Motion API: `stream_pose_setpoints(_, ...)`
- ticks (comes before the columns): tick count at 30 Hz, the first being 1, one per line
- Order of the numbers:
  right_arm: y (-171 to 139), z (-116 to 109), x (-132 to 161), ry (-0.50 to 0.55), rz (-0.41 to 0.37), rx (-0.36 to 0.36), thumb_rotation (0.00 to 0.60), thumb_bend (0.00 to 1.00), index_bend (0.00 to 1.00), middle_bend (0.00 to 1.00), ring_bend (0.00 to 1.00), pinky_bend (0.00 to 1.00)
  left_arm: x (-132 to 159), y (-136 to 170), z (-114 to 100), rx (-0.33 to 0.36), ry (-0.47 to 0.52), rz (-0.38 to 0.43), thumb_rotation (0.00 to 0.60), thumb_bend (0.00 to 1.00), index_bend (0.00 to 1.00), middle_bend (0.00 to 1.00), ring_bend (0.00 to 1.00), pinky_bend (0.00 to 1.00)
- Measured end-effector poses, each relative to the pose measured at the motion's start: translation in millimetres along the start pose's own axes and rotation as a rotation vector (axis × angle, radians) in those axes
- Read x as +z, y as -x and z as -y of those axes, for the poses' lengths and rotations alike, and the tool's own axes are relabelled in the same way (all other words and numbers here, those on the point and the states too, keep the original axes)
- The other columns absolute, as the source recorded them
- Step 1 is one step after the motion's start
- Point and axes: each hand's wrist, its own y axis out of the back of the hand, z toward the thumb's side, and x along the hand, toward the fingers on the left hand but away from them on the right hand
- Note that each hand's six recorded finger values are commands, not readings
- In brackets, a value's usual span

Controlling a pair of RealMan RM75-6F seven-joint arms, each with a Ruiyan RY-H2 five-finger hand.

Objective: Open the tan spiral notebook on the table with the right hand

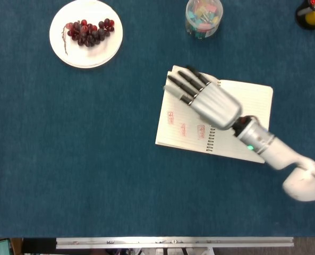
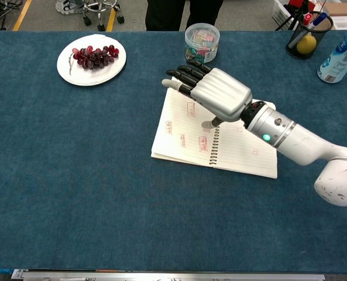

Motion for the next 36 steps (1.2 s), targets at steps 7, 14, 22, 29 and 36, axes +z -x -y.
stream_pose_setpoints(7,-13.1,-0.4,-43.3,-0.037,0.099,0.037,0.6,0.0,0.0,0.0,0.0,0.0,4.2,-2.2,4.1,-0.009,0.0,0.012,0.6,0.41,0.14,0.11,0.1,0.14)
stream_pose_setpoints(14,0.6,13.9,-47.5,-0.048,0.132,0.08,0.6,0.0,0.0,0.0,0.0,0.0,3.0,-1.6,1.9,-0.002,-0.001,0.005,0.6,0.41,0.14,0.11,0.1,0.14)
stream_pose_setpoints(22,33.9,22.6,-35.6,-0.052,0.136,0.1,0.6,0.0,0.0,0.0,0.0,0.0,0.6,0.0,0.6,0.0,-0.001,-0.006,0.6,0.41,0.14,0.11,0.1,0.14)
stream_pose_setpoints(29,50.4,26.5,-21.5,-0.064,0.12,0.108,0.6,0.0,0.0,0.0,0.0,0.0,-0.9,1.3,0.3,0.001,0.0,-0.008,0.6,0.41,0.14,0.11,0.1,0.14)
stream_pose_setpoints(36,45.1,17.8,-24.5,-0.042,0.127,0.068,0.6,0.0,0.0,0.0,0.0,0.0,-2.3,2.3,-1.6,0.008,0.006,-0.009,0.6,0.41,0.14,0.11,0.1,0.14)
